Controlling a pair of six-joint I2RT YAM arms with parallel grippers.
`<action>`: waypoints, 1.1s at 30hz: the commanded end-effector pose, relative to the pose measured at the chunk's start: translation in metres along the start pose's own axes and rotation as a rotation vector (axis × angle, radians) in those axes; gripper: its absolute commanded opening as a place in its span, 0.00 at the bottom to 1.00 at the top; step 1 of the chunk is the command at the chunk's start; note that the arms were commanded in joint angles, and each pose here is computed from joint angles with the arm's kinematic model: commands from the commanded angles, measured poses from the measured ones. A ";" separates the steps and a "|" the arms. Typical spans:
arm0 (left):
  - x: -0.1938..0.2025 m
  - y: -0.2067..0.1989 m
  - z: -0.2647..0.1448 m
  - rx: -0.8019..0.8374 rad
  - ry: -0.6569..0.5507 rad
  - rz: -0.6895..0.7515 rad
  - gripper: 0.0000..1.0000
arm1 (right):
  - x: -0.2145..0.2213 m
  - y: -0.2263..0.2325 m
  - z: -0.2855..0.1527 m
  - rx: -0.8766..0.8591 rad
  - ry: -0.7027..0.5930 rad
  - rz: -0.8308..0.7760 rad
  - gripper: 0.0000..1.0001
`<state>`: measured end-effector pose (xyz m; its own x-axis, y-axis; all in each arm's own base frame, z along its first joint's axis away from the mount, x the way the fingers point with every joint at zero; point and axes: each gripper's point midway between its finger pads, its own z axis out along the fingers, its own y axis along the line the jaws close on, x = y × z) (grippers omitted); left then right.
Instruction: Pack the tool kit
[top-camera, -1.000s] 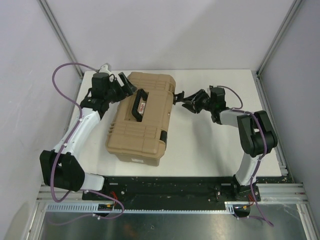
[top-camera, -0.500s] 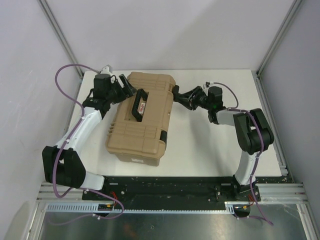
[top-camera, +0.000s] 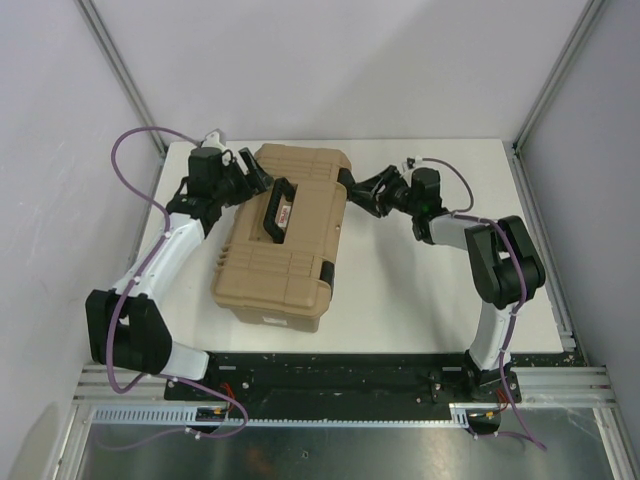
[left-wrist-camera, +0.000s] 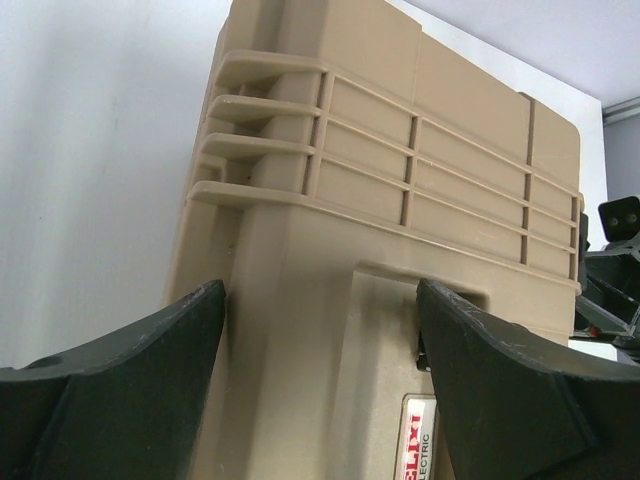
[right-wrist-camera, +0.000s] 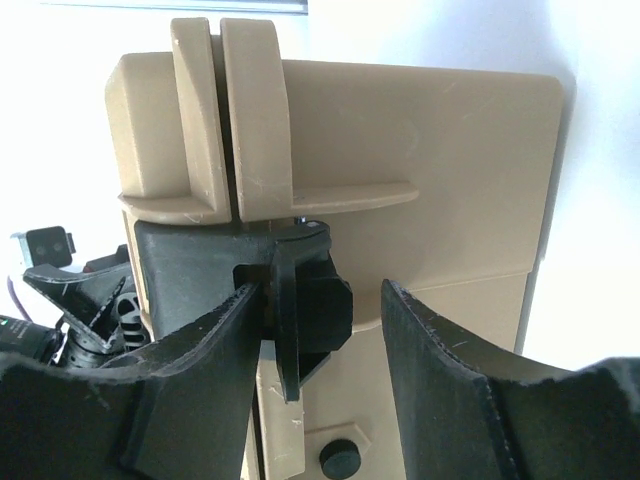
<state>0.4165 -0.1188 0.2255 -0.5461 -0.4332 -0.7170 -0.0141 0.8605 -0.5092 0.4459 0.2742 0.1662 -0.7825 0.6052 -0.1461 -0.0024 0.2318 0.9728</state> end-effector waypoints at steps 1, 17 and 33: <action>0.032 0.020 0.008 -0.054 0.102 0.012 0.83 | 0.001 0.026 0.005 -0.019 0.003 -0.108 0.56; 0.030 0.021 0.011 -0.057 0.101 0.028 0.83 | 0.014 -0.032 0.006 0.208 0.029 -0.146 0.65; 0.029 0.021 0.012 -0.060 0.097 0.036 0.83 | 0.026 -0.065 -0.009 0.296 0.046 -0.168 0.60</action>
<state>0.4228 -0.1186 0.2243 -0.5351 -0.4126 -0.7372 0.0054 0.8709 -0.4914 0.4498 0.2687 0.1507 -0.7578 0.5700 -0.3175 -0.0413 0.4437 0.8952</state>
